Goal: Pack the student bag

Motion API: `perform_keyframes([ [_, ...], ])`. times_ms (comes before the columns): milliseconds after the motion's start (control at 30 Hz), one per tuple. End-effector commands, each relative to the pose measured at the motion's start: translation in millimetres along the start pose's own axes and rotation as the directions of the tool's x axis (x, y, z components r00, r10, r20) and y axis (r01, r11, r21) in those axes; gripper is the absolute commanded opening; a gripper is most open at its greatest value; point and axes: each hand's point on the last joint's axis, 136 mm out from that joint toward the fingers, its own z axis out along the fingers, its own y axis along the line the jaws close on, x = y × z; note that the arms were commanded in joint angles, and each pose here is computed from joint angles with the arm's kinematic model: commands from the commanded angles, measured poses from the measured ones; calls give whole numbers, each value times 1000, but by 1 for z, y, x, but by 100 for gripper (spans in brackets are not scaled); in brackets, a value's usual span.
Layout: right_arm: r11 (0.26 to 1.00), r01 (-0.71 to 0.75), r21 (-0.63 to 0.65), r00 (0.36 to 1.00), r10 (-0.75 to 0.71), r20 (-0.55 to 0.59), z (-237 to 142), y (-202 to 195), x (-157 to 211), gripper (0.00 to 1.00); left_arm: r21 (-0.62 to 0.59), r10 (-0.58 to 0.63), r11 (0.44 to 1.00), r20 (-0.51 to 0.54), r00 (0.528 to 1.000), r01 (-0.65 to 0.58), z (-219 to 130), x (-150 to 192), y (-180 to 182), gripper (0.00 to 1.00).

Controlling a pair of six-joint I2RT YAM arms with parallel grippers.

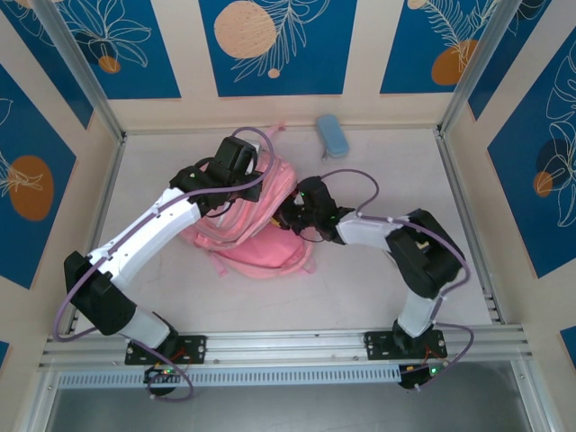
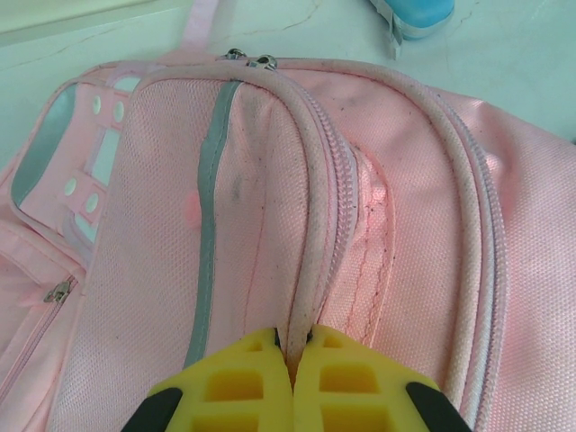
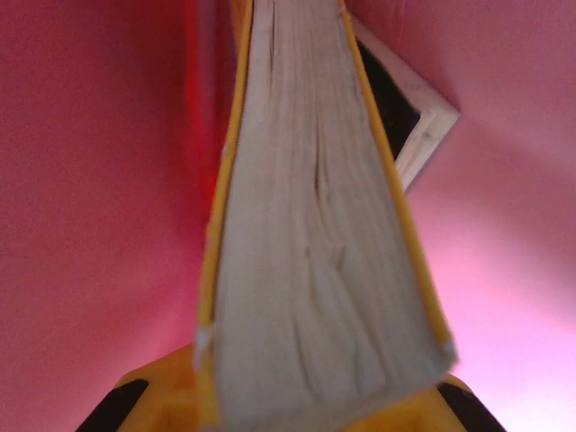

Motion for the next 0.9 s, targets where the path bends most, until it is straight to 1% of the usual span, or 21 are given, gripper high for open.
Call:
perform_keyframes([
  [0,995,3,-98,1000,-3,0,26,31,-2,3,34,-79,997,188,979,74,-34,-52,1,0],
  [67,996,-9,-91,1000,8,-21,42,29,1,5,33,-85,996,185,979,80,-33,-51,2,0],
  [133,997,-14,-70,999,10,-47,53,28,4,10,32,-88,996,182,979,84,-32,-51,3,0],
  [167,997,-15,-70,998,10,-62,57,28,6,16,30,-91,996,181,979,87,-32,-50,4,0],
  [267,994,-6,-108,992,-7,-126,57,36,16,48,26,-97,995,173,980,94,-30,-48,7,0],
  [333,992,-11,-122,988,-8,-156,51,39,23,63,24,-109,994,166,980,106,-28,-47,9,0],
  [367,992,-16,-125,986,-5,-164,46,39,26,66,24,-113,994,163,980,111,-28,-46,10,0],
  [433,992,-19,-127,984,-5,-181,31,40,32,69,17,-119,993,156,981,118,-26,-44,14,0],
  [533,996,-12,-88,983,-5,-184,7,32,38,67,7,-127,992,147,981,127,-24,-41,19,0],
  [733,995,39,92,992,-27,-127,-44,-10,51,51,-22,-126,991,124,984,130,-18,-27,32,0],
  [800,987,69,147,994,-54,-100,-61,-22,54,47,-35,-118,992,109,987,123,-15,-18,36,0],
  [867,970,95,222,995,-85,-57,-78,-34,50,45,-45,-111,992,86,990,115,-12,-6,40,0],
])
